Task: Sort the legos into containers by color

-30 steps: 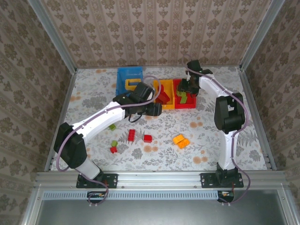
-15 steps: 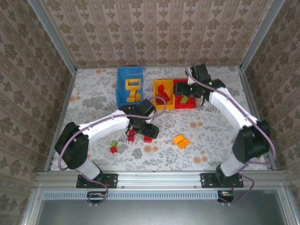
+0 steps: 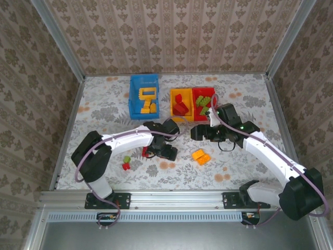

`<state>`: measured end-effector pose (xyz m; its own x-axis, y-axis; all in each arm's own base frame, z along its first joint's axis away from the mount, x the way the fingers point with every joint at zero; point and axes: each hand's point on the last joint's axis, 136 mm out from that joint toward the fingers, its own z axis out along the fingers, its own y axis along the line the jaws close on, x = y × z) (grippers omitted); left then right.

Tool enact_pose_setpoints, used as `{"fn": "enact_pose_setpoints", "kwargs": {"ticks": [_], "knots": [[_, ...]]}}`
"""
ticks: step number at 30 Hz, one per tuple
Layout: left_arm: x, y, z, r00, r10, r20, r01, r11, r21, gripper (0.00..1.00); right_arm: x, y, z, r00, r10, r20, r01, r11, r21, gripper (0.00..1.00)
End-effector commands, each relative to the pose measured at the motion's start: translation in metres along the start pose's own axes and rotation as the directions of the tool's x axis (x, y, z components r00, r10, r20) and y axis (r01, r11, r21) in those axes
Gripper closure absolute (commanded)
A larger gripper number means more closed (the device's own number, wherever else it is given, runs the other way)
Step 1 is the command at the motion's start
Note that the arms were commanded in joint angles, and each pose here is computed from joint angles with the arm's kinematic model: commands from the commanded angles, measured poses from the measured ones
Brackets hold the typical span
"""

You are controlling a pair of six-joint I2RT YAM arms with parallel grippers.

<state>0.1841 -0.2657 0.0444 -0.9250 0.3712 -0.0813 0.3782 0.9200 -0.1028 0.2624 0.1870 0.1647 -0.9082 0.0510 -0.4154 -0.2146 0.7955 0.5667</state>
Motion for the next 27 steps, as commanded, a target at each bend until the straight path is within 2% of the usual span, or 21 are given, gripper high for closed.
{"fn": "enact_pose_setpoints", "kwargs": {"ticks": [1,9,12,14,18,23,27], "knots": [[-0.005,-0.003,0.004,0.999,-0.044,-0.017,0.044,0.999,-0.011,0.22,0.008,0.006,-0.002,1.0,0.017,-0.02,-0.018,0.999,-0.036,0.13],[-0.018,-0.004,0.017,0.999,-0.053,-0.007,0.053,0.998,-0.016,0.41,0.003,0.011,-0.005,1.0,0.008,-0.01,-0.009,0.999,-0.049,0.14],[-0.023,-0.004,0.016,0.999,-0.047,0.009,0.047,0.999,-0.025,0.51,0.003,0.012,-0.005,1.0,0.006,-0.01,-0.006,0.999,-0.051,0.15],[-0.026,-0.001,0.009,0.999,-0.044,0.03,0.045,0.998,-0.038,0.57,0.002,0.013,-0.007,1.0,0.0,-0.003,0.0,0.999,-0.053,0.16],[-0.044,0.001,-0.025,0.993,-0.042,0.106,0.046,0.998,-0.035,0.58,-0.005,0.013,-0.019,0.999,-0.005,0.034,0.006,1.0,-0.03,0.17],[-0.102,-0.009,-0.083,0.97,-0.053,0.238,0.044,0.998,0.042,0.59,-0.046,0.013,-0.041,0.98,0.043,0.192,-0.041,0.999,-0.014,0.19],[-0.156,-0.018,-0.106,0.947,-0.058,0.316,0.028,0.995,0.1,0.59,-0.079,0.014,-0.048,0.954,0.101,0.283,-0.095,0.995,-0.035,0.19]]}}
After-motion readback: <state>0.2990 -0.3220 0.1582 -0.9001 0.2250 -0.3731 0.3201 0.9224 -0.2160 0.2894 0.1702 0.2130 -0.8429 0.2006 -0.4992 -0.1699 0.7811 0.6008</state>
